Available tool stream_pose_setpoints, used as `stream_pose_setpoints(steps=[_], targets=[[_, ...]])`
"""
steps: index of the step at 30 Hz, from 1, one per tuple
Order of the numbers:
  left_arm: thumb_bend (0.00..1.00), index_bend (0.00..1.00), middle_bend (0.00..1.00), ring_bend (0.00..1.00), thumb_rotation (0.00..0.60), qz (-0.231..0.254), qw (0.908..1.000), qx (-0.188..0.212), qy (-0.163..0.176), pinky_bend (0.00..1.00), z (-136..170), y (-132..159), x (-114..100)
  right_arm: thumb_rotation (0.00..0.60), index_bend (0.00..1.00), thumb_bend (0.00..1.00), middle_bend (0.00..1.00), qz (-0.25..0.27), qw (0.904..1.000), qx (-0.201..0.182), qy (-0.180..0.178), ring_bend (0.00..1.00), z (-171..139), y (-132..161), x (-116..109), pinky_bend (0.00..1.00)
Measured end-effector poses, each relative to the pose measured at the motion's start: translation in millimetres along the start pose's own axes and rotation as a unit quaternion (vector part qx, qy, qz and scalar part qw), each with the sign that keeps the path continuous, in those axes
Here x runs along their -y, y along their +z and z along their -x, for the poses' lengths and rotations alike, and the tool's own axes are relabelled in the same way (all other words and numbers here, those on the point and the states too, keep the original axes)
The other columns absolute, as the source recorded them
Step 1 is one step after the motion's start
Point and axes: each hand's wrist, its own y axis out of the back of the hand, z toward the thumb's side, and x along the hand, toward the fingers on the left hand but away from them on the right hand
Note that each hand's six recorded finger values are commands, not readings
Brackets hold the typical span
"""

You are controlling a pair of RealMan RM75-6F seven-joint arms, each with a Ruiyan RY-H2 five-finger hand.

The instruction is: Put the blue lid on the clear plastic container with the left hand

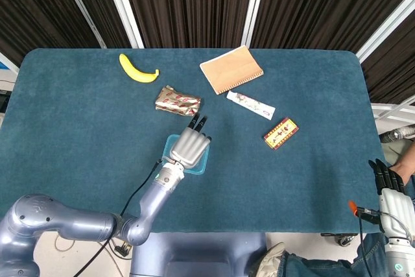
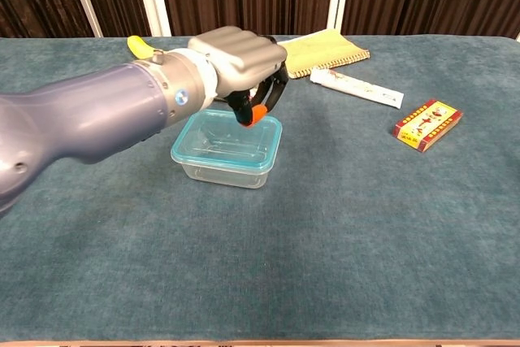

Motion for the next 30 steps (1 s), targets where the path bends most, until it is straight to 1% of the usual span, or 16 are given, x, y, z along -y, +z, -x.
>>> stream_pose_setpoints(steps=[7, 12, 15, 22, 30], targets=[[0.48, 0.55, 0.52, 0.02, 0.600, 0.002, 0.9998, 0.019, -0.001, 0.00, 25, -4, 4, 0.600, 0.02, 0.27, 0.00, -0.001, 1.0000, 0.001, 0.001, 0.00, 0, 0, 0, 0.00], [0.48, 0.55, 0.52, 0.02, 0.600, 0.007, 0.9993, 0.030, -0.020, 0.00, 42, -11, 17, 0.600, 0.02, 0.27, 0.00, -0.002, 1.0000, 0.002, 0.002, 0.00, 0, -1, 1, 0.00], [0.48, 0.55, 0.52, 0.02, 0.600, 0.015, 0.9988, 0.036, -0.028, 0.00, 47, -11, 21, 0.600, 0.02, 0.27, 0.00, -0.003, 1.0000, 0.003, 0.003, 0.00, 0, -1, 1, 0.00], [0.48, 0.55, 0.52, 0.02, 0.600, 0.013, 0.9982, 0.047, -0.034, 0.00, 49, -6, 27, 0.600, 0.02, 0.27, 0.00, -0.004, 1.0000, 0.003, 0.001, 0.00, 0, -1, 0, 0.00], [0.48, 0.55, 0.52, 0.02, 0.600, 0.012, 0.9976, 0.057, -0.037, 0.00, 44, 5, 31, 0.600, 0.02, 0.27, 0.00, -0.003, 1.0000, 0.003, 0.002, 0.00, 0, -1, 0, 0.00]])
